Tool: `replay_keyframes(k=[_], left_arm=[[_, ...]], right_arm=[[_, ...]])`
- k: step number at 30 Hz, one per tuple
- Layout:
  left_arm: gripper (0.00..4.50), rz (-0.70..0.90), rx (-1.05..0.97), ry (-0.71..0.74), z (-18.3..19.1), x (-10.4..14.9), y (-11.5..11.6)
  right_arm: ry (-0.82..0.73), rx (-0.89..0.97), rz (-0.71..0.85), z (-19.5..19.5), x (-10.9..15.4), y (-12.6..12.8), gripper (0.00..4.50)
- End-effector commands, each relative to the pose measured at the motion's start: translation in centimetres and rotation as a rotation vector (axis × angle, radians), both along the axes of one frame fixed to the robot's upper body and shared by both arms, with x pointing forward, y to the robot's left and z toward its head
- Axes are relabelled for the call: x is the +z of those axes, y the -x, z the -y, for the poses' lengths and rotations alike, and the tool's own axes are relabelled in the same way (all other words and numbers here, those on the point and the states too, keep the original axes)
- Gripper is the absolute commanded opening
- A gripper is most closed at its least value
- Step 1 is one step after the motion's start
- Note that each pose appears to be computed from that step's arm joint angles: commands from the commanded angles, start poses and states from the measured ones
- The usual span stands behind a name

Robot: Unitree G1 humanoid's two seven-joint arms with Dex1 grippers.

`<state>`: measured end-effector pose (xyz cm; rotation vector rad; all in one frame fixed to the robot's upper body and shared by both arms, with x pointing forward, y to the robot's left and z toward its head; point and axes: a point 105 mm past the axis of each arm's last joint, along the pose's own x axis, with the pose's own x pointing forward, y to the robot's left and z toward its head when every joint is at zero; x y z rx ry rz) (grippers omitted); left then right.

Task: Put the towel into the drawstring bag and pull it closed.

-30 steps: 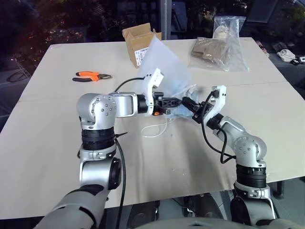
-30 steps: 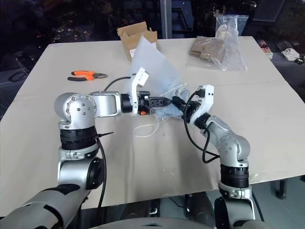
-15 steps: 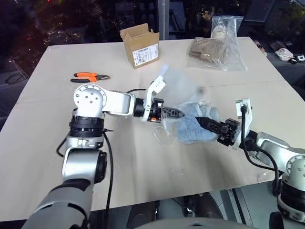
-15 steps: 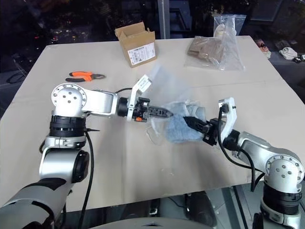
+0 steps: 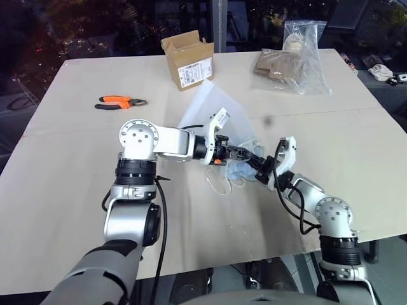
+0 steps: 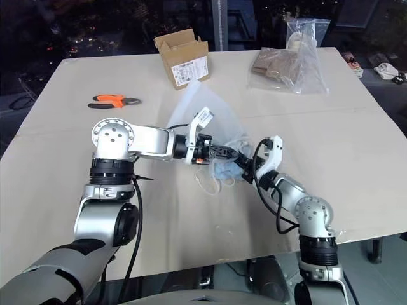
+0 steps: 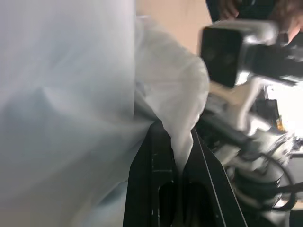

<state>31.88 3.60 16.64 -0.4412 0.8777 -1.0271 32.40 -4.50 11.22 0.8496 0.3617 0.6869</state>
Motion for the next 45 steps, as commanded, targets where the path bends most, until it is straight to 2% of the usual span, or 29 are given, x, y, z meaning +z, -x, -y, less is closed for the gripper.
replay_keyframes(k=[1, 2, 5, 7, 9, 10, 12, 17, 22, 25, 27, 28, 29, 30, 34, 38, 41, 45], left_arm=[[0.0, 0.028, 0.015, 0.04, 0.4, 1.1, -0.3], [0.0, 0.026, 0.035, 0.037, 0.1, 0.9, -0.5], [0.0, 0.049, 0.114, -0.052, -1.6, -0.3, -1.2], [0.0, 0.1, 0.158, -0.118, -2.8, -0.9, -1.7], [0.0, 0.132, 0.176, -0.125, -3.3, -0.8, -2.0], [0.0, 0.14, 0.176, -0.121, -3.4, -0.7, -2.0], [0.0, 0.15, 0.184, -0.112, -3.6, -0.6, -2.2], [0.0, 0.15, 0.192, -0.071, -3.9, 0.0, -2.6], [0.0, 0.147, 0.186, -0.05, -3.8, 0.5, -2.7], [0.0, 0.139, 0.181, -0.046, -3.6, 0.5, -2.7], [0.0, 0.13, 0.175, -0.048, -3.6, 0.3, -2.5], [0.0, 0.124, 0.171, -0.051, -3.6, 0.3, -2.4], [0.0, 0.118, 0.167, -0.052, -3.6, 0.3, -2.3], [0.0, 0.113, 0.164, -0.053, -3.6, 0.3, -2.2], [0.0, 0.095, 0.117, -0.017, -3.9, 0.7, -1.5], [0.0, 0.098, 0.043, 0.048, -3.6, 2.0, -0.6], [0.0, 0.163, 0.064, -0.001, -4.3, 3.1, -1.1], [0.0, 0.173, 0.097, 0.044, -5.0, 4.6, -2.3]], right_arm=[[-0.171, 0.01, -0.009, -1.5, 1.1, -1.1, 0.01], [-0.204, 0.007, -0.027, -1.7, 1.0, -1.3, 0.01], [0.033, 0.022, 0.12, -1.9, 0.1, -1.5, 0.01], [0.131, 0.053, 0.198, -1.3, 0.1, -0.7, 1.0], [0.306, 0.047, 0.235, -0.3, -0.9, -0.6, 1.78], [0.336, 0.05, 0.253, 0.2, -0.8, -0.4, 2.43], [0.385, 0.094, 0.291, 0.7, -0.5, 0.5, 3.06], [0.493, 0.209, 0.327, 1.0, -0.8, 2.6, 3.06], [0.555, 0.215, 0.343, -0.2, -1.8, 2.1, 3.06], [0.567, 0.197, 0.369, -1.5, -2.2, 1.0, 2.3], [0.568, 0.168, 0.446, -2.4, -1.7, 0.0, 1.33], [0.553, 0.163, 0.491, -2.9, -1.2, -0.3, 0.99], [0.539, 0.15, 0.53, -3.2, -0.8, -0.5, 0.39], [0.532, 0.135, 0.565, -3.4, -0.4, -0.7, 0.05], [0.415, 0.112, 0.657, -4.1, 2.3, -0.9, 0.05], [0.312, 0.081, 0.682, -4.5, 3.2, -1.4, 0.05], [0.181, 0.035, 0.687, -4.1, 5.0, -1.8, 0.05], [0.05, 0.0, 0.689, -3.1, 7.2, -2.0, 0.05]])
